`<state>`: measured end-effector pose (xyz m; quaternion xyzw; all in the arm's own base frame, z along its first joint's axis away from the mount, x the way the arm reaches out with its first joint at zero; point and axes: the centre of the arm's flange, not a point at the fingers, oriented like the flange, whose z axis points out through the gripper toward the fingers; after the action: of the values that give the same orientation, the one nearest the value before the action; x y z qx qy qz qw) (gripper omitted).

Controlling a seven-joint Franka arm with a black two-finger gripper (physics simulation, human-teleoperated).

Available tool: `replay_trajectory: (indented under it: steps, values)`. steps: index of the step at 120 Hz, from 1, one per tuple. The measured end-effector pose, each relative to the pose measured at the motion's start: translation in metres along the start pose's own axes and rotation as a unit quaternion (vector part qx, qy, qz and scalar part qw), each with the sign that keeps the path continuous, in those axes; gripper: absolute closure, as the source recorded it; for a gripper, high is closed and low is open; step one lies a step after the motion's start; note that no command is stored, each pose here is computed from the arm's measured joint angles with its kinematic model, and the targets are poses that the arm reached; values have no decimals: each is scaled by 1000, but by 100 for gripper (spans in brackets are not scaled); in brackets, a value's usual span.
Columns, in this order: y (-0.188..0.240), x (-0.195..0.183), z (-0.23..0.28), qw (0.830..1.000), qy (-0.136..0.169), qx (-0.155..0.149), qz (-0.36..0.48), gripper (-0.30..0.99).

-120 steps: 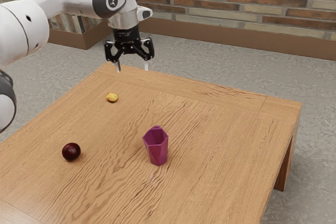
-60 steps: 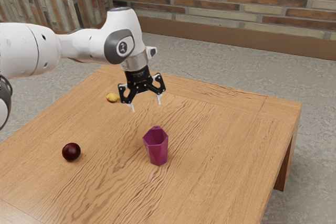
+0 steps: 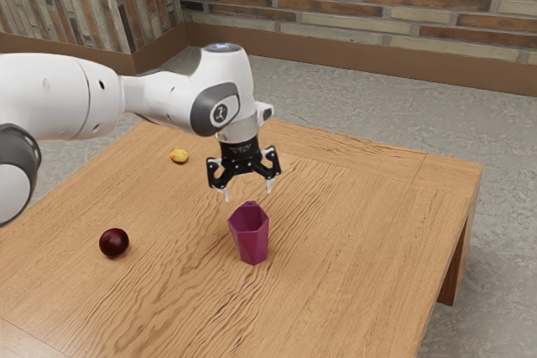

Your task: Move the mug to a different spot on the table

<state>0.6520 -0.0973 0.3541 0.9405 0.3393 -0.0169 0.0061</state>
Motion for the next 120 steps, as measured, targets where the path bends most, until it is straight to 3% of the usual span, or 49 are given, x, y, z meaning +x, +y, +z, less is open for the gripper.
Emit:
replay_trajectory:
  steps: [23, 68, 120]
  values:
    - [-4, -1, 21, 999, 10, 22, 27, 3]
    - [6, 1, 65, 998, 20, 19, 60, 4]
    - [0, -2, 82, 997, 23, 14, 75, 26]
